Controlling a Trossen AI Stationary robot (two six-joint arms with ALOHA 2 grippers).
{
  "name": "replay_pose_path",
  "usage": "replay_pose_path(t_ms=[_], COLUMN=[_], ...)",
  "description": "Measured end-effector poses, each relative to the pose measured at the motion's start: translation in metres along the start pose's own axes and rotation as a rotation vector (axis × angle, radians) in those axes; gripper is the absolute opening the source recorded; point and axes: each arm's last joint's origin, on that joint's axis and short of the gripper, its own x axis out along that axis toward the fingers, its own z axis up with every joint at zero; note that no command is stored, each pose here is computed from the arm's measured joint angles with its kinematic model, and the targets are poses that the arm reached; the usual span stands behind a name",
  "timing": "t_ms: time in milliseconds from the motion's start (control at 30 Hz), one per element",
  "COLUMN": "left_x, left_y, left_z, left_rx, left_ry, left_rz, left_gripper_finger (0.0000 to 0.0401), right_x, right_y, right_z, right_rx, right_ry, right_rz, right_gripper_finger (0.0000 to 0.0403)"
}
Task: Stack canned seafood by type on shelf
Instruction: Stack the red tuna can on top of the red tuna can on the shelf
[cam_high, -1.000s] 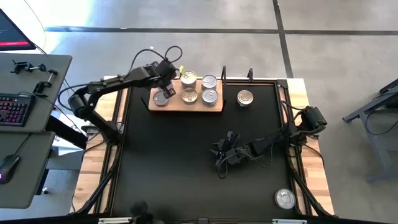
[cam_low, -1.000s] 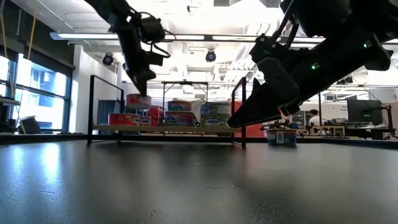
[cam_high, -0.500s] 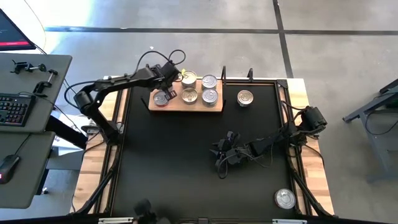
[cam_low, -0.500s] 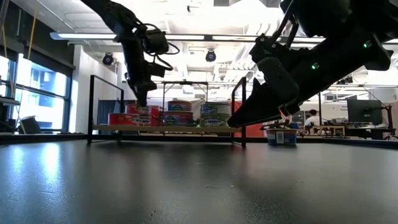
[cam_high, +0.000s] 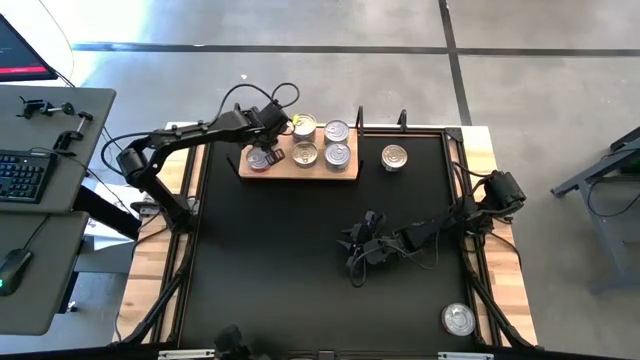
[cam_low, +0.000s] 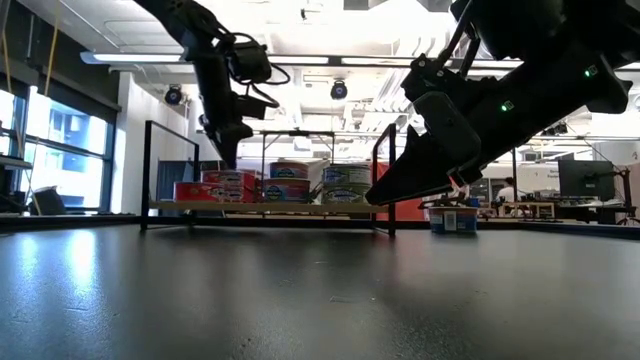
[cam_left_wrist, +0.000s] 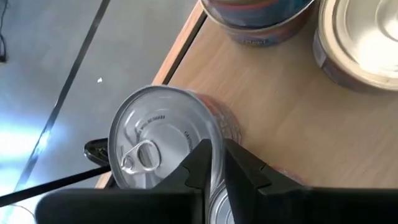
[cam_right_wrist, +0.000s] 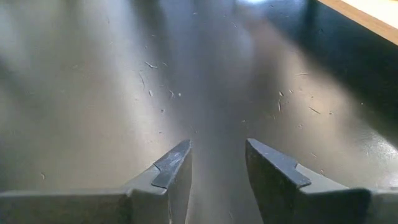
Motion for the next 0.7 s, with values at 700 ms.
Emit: replay_pose_path(t_ms=[700], left_x=[-0.118], left_y=[-0.128], left_z=[-0.023], left_rx=[0.006], left_ry=[-0.414], left_rz=[-0.296], left_gripper_finger=[0.0023], right_x=[-0.079], right_y=[-0.014], right_z=[0.053], right_rx=[-0.209], right_ry=[0.309], right_rz=[-0.074], right_gripper_finger=[0.0132])
